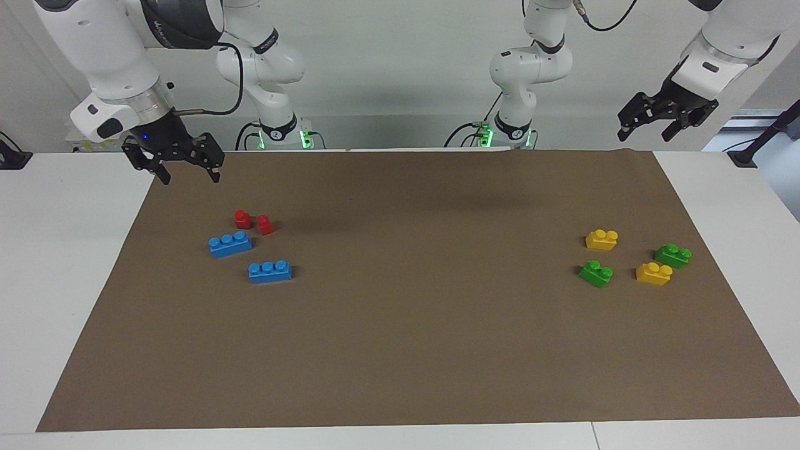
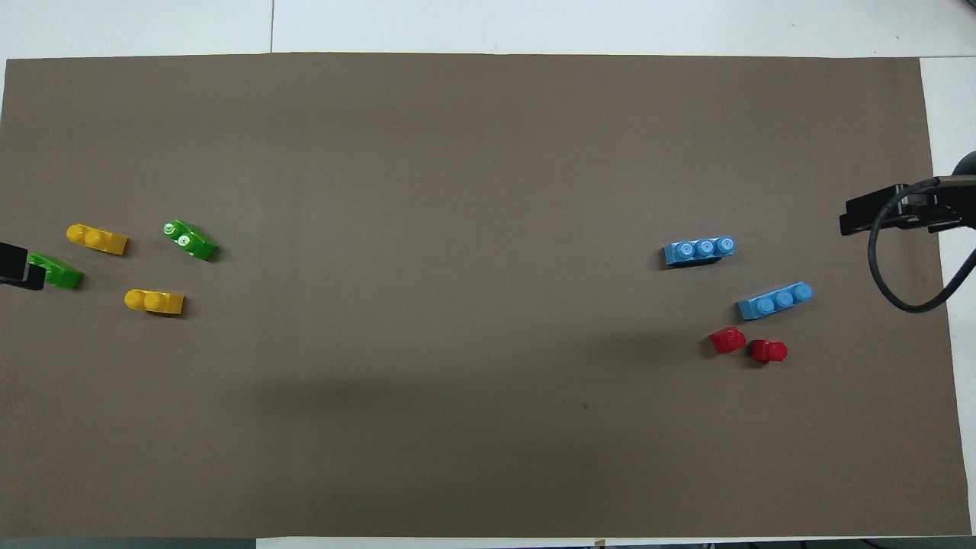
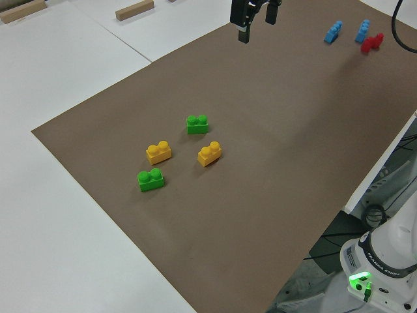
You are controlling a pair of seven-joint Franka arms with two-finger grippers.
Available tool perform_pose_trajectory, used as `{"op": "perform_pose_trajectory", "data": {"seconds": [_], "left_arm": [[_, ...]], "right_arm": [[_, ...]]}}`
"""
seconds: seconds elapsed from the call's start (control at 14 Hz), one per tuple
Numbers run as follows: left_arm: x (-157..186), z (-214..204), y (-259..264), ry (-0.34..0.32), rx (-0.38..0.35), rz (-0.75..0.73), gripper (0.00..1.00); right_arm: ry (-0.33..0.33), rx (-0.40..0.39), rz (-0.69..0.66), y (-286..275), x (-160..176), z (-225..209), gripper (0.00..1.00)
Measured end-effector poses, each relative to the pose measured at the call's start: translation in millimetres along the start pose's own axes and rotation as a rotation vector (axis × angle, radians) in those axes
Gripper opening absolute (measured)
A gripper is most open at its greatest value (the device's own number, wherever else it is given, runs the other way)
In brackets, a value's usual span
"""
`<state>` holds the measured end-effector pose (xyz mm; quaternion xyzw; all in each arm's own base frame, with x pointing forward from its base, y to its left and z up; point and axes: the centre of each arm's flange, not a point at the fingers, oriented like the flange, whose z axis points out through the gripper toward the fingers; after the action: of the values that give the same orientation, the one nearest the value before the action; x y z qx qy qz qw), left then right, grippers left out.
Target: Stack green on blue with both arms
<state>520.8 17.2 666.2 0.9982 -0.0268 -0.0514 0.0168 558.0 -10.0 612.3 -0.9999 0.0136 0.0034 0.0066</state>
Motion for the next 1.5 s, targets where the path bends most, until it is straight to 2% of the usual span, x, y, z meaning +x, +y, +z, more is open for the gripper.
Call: {"op": "perform_pose_trajectory", "data": {"seconds": [0.21, 0.43, 0.5, 0.64, 0.86, 1.0, 1.21, 1.36, 1.5], "left_arm": [[-1.1, -1.3, -1.0, 0.003, 0.0, -0.015, 1.0], [-1.7, -2.0, -1.6, 0.004, 0.0, -0.044, 1.0], [-1.8, -2.0, -1.8, 0.004, 0.0, -0.076, 1.0], [-1.7, -2.1, -2.2, 0.005, 0.0, -0.208, 1.0], [2.4, 0.4, 0.5, 0.031, -0.006, -0.509, 1.0], [7.3, 7.7, 3.9, 0.069, -0.019, -0.687, 1.0], [11.6, 21.4, 5.1, 0.113, -0.056, -0.899, 1.0], [11.6, 30.9, 3.0, 0.122, -0.073, -0.971, 1.0], [11.7, 44.8, -0.5, 0.119, -0.075, -1.007, 1.0]], "right_arm": [[0.003, 0.0, 0.21, -2.5, 0.4, -0.1, 1.0], [0.003, 0.027, 0.567, -20.0, 4.4, 7.9, 1.0], [-0.024, 0.064, 0.694, -27.0, 6.9, 15.1, 1.0], [-0.119, 0.142, 0.917, -28.6, 16.4, 38.6, 1.0], [-0.256, 0.233, 1.148, 3.6, 41.0, 88.3, 1.0], [-0.304, 0.232, 1.222, 17.1, 52.4, 123.0, 1.0], [-0.37, 0.215, 1.26, 15.0, 55.7, 177.1, 1.0], [-0.4, 0.239, 1.288, 13.1, 52.0, 201.0, 1.0], [-0.399, 0.244, 1.303, 20.5, 48.4, 218.7, 1.0]]}}
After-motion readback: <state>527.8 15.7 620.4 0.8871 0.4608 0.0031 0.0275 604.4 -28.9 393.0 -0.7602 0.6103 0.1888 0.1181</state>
